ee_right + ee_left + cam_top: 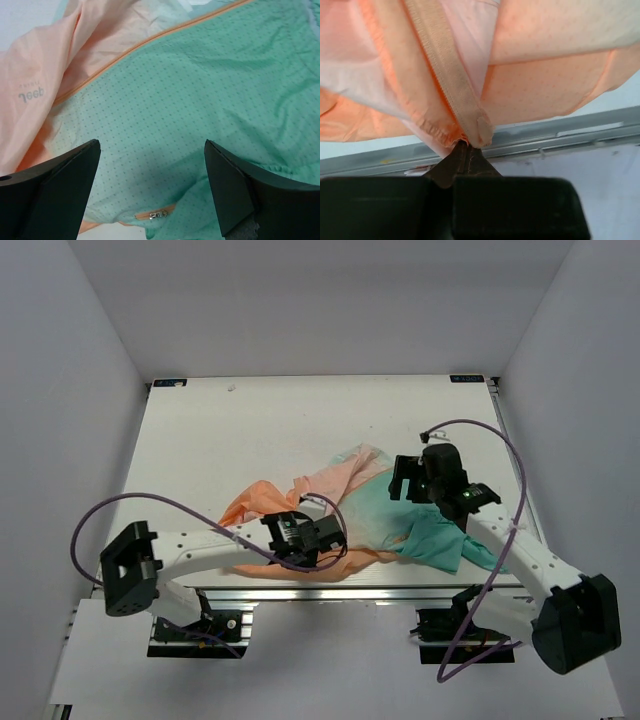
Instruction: Zip up the jacket
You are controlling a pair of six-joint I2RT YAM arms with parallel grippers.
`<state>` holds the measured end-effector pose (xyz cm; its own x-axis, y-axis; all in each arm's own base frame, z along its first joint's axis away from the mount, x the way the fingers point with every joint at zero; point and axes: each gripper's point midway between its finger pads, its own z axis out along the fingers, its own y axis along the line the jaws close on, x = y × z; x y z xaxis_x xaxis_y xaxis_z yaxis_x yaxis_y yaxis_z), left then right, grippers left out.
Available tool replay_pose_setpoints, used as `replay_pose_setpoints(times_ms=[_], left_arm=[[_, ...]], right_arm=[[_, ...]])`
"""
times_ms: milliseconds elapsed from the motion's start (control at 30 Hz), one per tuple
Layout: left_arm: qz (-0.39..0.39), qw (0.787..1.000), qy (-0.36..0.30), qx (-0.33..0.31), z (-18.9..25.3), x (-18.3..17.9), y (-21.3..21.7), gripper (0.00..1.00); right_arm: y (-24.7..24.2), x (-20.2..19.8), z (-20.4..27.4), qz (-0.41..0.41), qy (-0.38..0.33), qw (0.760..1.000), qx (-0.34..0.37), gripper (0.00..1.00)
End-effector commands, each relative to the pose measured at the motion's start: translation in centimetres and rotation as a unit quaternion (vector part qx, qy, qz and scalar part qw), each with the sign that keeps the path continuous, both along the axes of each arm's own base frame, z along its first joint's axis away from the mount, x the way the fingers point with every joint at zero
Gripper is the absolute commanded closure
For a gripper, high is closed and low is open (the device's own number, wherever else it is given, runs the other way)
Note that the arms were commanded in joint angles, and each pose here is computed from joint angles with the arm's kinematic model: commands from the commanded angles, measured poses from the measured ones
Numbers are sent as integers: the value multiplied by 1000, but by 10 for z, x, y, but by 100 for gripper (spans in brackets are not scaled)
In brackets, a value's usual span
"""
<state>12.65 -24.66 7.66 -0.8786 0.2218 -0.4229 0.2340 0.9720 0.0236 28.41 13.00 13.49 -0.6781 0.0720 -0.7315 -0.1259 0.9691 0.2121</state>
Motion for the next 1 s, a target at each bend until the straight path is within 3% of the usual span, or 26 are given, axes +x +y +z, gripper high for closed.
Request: replay_pose_setpoints(times_ms=[0, 167, 200, 367, 500, 800, 967], left_arm=[[82, 994, -55, -55, 37, 15, 8, 100], [150, 976, -122, -101, 76, 28, 35, 100], [153, 974, -128, -106, 79, 28, 40, 100], [188, 963, -120, -148, 81, 14, 69, 100], [209, 957, -108, -172, 73, 5, 82, 100], [218, 958, -103, -154, 68, -3, 103, 100], [218, 960, -100, -143, 63, -4, 105, 100]], right_arm=[[29, 28, 20, 51, -40, 998, 8, 11], [38, 80, 31, 23, -53, 998, -36, 11], [41, 89, 14, 20, -30, 998, -50, 11], [61, 167, 20, -18, -28, 996, -86, 11], [86, 190, -9, 48, 14, 993, -110, 11], [69, 158, -80, 51, 91, 985, -141, 11], [93, 117, -89, 115, 120, 985, -56, 17]])
